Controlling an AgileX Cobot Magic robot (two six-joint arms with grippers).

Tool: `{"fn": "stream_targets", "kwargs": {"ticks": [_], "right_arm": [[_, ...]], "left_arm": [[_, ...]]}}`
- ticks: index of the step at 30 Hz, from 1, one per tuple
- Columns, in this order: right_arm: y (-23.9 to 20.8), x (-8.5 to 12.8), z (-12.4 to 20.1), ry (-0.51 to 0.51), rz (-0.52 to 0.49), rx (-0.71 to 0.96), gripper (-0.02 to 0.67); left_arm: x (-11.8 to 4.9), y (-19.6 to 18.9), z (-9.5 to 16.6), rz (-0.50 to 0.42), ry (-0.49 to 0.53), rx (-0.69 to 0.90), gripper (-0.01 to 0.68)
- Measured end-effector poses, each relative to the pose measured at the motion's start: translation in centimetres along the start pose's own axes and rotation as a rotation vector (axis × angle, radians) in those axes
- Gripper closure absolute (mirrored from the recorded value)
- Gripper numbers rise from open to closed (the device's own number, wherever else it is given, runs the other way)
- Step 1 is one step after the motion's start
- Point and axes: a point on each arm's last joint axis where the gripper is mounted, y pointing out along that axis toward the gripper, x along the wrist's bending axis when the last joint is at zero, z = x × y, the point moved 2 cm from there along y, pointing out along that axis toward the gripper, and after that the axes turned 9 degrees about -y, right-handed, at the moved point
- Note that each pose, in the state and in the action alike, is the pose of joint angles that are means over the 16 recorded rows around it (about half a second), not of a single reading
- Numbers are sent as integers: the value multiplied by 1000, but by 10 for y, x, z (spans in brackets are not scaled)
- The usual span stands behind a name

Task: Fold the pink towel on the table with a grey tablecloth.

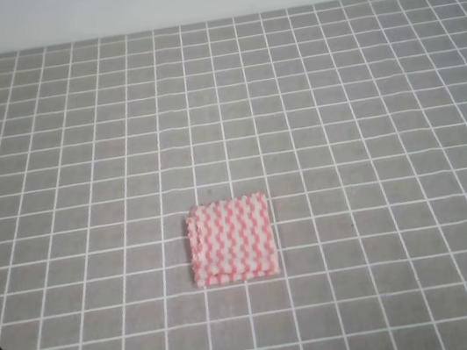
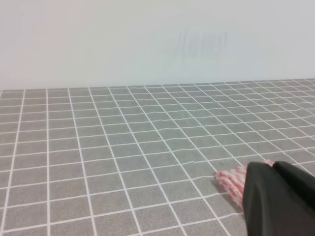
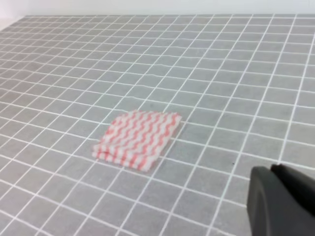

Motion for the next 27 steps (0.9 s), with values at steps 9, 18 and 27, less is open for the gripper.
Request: {"fn": "stream_targets", "kwargs": {"ticks": [9,18,27], "right_arm": [[-11,-17,15,-36,182,-92,666],[-24,-28,47,3,378,-170,666],[-22,-26,68,19,383,-86,666]], "left_arm": [[0,0,0,3,0,2,675],[0,0,1,1,1,8,675],[0,0,2,1,1,10,675]]}}
